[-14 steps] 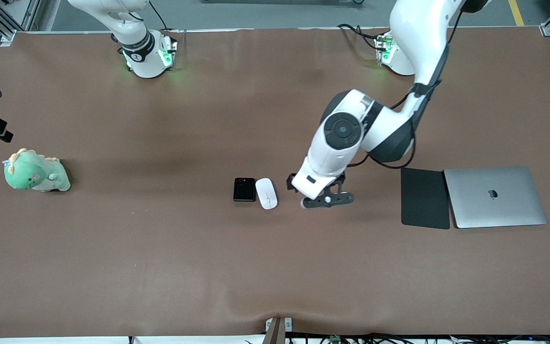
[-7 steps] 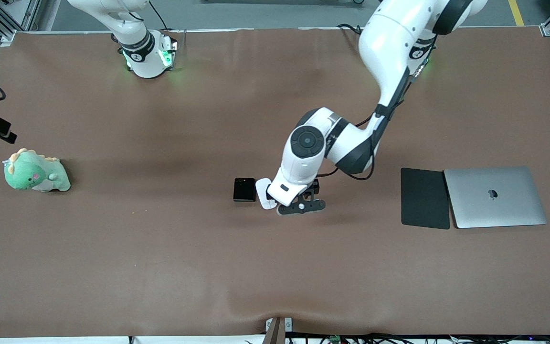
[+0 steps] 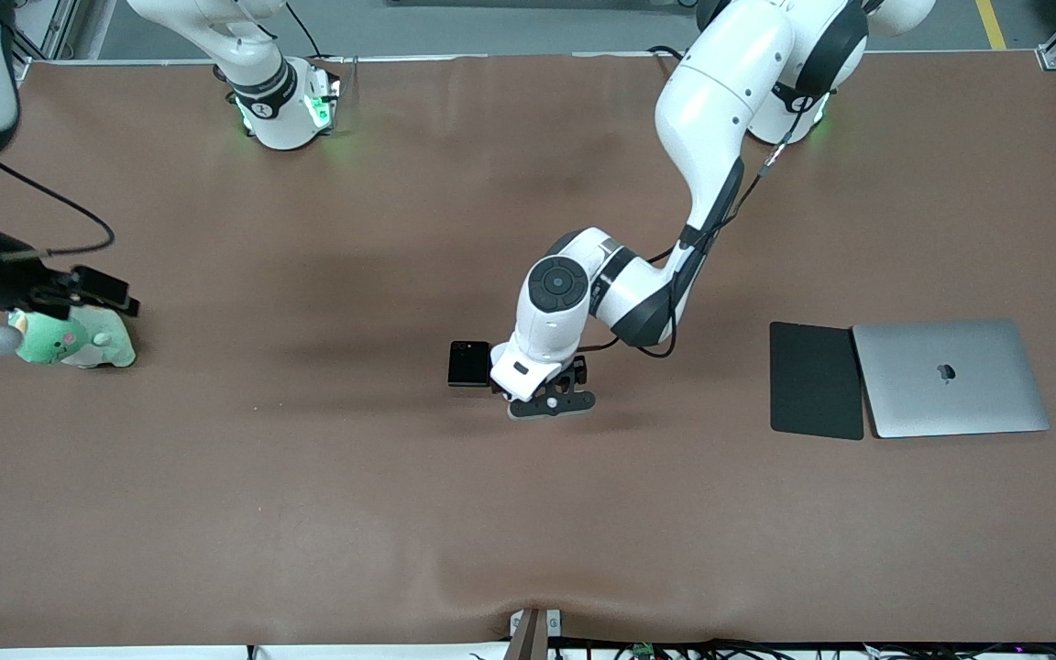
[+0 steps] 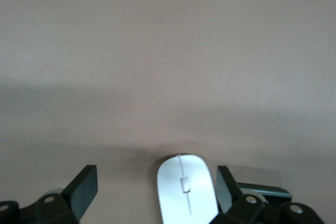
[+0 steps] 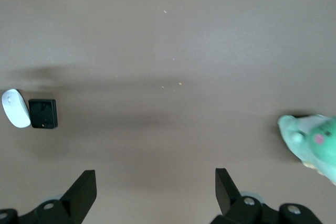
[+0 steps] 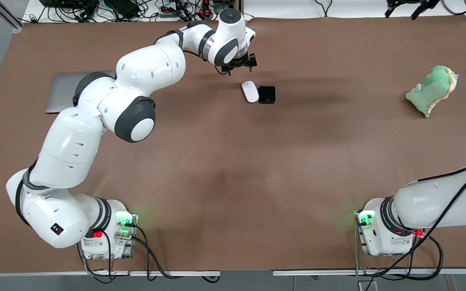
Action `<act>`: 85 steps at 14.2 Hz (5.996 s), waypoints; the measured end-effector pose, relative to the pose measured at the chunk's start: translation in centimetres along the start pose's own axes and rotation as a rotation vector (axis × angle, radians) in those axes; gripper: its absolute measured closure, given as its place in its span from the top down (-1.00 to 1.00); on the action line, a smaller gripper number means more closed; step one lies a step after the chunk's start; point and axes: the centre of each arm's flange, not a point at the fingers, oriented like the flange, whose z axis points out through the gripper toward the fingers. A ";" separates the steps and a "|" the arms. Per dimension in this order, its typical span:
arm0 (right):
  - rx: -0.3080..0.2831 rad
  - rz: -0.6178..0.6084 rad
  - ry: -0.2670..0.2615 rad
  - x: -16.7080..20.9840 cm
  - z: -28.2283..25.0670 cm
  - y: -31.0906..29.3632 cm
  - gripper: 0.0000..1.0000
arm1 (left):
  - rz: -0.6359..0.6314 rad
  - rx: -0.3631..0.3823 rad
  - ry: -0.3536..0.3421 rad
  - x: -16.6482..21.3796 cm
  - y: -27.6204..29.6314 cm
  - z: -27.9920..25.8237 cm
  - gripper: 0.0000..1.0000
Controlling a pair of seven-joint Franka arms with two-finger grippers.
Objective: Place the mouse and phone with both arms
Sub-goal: 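Grasp the white mouse with the left gripper while the right gripper reaches out, then lower the right gripper over the black phone while the left gripper holds the mouse, then carry the mouse onto the mouse pad while the right gripper grasps the phone, then lower the white mouse onto the black mouse pad with the left gripper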
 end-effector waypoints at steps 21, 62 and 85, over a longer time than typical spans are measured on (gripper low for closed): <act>-0.006 -0.034 -0.008 2.0 8.0 -9.0 1.00 | -0.055 0.002 -0.136 -4.0 1.9 5.0 1.00; 0.006 0.081 0.152 -5.1 37.3 -34.1 1.00 | 0.238 0.164 -0.265 5.0 -30.8 -14.4 0.23; -0.040 0.030 0.203 -5.7 41.3 -34.2 0.75 | 0.284 0.117 -0.205 6.1 -47.8 -0.6 0.23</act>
